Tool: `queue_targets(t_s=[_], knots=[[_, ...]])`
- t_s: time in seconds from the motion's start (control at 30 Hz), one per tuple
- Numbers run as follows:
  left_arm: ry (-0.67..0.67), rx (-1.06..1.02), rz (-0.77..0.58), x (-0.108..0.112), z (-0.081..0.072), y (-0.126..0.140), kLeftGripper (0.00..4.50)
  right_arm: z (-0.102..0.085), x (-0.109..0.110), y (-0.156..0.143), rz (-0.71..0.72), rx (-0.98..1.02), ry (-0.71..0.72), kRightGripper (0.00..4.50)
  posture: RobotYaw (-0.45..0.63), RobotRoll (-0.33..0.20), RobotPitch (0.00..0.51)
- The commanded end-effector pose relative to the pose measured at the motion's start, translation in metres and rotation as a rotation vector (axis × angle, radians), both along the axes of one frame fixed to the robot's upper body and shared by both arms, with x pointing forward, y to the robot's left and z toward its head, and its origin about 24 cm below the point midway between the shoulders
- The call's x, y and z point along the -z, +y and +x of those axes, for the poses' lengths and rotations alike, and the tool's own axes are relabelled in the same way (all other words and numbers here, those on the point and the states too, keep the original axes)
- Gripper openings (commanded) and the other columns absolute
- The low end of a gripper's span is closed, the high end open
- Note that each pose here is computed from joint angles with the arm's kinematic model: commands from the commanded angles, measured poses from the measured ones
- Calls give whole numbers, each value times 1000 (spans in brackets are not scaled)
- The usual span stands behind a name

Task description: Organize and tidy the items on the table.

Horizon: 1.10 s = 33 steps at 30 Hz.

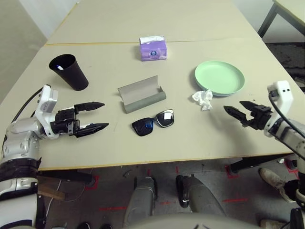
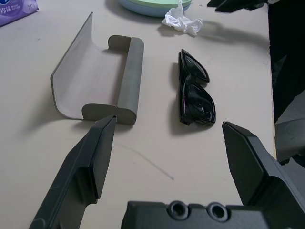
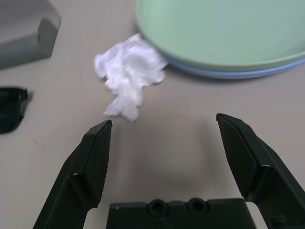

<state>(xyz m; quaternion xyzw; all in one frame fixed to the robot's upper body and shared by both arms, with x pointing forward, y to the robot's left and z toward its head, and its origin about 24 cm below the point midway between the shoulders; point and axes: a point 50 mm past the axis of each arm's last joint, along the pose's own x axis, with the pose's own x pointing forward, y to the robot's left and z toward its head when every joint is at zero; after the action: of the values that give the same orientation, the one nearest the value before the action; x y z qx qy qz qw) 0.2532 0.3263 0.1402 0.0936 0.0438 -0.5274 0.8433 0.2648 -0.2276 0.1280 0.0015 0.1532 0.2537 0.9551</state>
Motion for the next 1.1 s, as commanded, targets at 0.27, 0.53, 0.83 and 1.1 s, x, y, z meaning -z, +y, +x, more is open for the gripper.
queue_targets(t_s=[0.27,0.53,0.83,1.1], knots=[[15,16,25,3,-1,-1,4500,15,14,25,-38,-60,-15,4457,-11,0,178],[11,5,26,3,-1,-1,4500,31,17,41,-16,-71,-37,4457,2,0,176],[0,-13,28,0,-2,1,4500,34,21,48,-11,-90,-39,4457,11,0,175],[-16,-20,22,-3,-1,-1,4500,35,19,48,22,-92,-41,3202,9,0,175]])
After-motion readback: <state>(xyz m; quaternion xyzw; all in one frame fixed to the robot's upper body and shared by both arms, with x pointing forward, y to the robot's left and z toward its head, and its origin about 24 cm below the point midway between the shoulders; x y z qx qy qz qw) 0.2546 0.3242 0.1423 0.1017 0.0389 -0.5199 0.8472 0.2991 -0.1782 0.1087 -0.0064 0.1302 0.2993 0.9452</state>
